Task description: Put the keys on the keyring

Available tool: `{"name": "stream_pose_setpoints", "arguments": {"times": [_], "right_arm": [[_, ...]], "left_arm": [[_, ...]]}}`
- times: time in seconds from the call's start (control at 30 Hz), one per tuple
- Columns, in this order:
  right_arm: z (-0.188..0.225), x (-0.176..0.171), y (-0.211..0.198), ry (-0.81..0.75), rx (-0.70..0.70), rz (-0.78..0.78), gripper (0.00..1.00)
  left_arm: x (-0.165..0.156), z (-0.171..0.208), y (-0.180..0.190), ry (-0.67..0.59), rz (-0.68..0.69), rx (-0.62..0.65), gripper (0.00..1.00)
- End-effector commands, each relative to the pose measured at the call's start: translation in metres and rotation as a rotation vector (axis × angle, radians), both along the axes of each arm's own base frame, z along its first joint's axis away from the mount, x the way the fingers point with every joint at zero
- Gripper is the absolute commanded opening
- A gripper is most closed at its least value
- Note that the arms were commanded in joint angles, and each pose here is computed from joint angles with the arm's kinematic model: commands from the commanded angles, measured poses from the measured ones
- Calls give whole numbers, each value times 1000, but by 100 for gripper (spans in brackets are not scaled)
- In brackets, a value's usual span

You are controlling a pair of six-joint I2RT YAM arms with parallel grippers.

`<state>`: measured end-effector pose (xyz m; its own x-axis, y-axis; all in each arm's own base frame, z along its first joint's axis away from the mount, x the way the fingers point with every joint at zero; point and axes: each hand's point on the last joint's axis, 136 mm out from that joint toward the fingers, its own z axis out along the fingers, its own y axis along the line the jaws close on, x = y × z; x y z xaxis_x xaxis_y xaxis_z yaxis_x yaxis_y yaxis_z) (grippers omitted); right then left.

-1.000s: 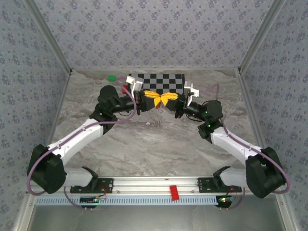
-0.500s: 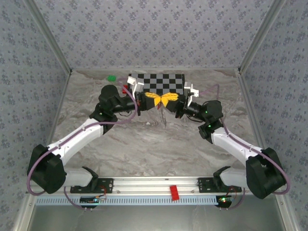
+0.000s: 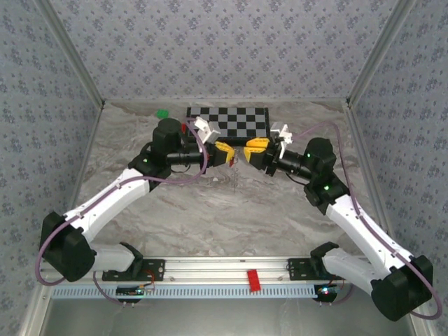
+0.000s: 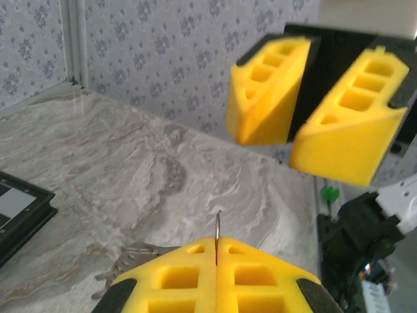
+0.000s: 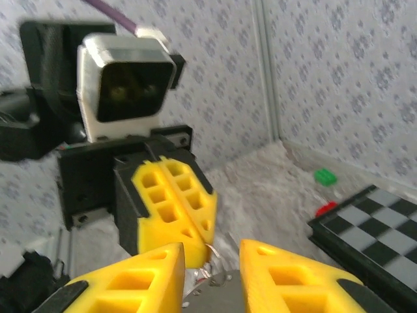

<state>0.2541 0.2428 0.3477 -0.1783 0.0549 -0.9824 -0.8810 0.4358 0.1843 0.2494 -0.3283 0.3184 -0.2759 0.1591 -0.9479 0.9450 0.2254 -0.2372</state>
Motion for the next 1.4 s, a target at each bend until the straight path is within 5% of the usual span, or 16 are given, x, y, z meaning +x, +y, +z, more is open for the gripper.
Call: {"name": "stream_pose_setpoints", "arguments": {"times": [0.0,0.33,0.97,1.37], "right_arm": [[-35,-5,-2,105,-180,1,27],[-51,-12,17,156,-346,107,27],[-59,-13,33,163,-338,205,23],[-66,-17,42,173,-352,249,8]], "left_arm": [[-4,-9,1,-73,-43,121,0],[-13,-13,5,-76,-87,195,0],[-23,-12,1,-76,-128,183,0],[-26,-10,0,-77,-140,174,0]]}}
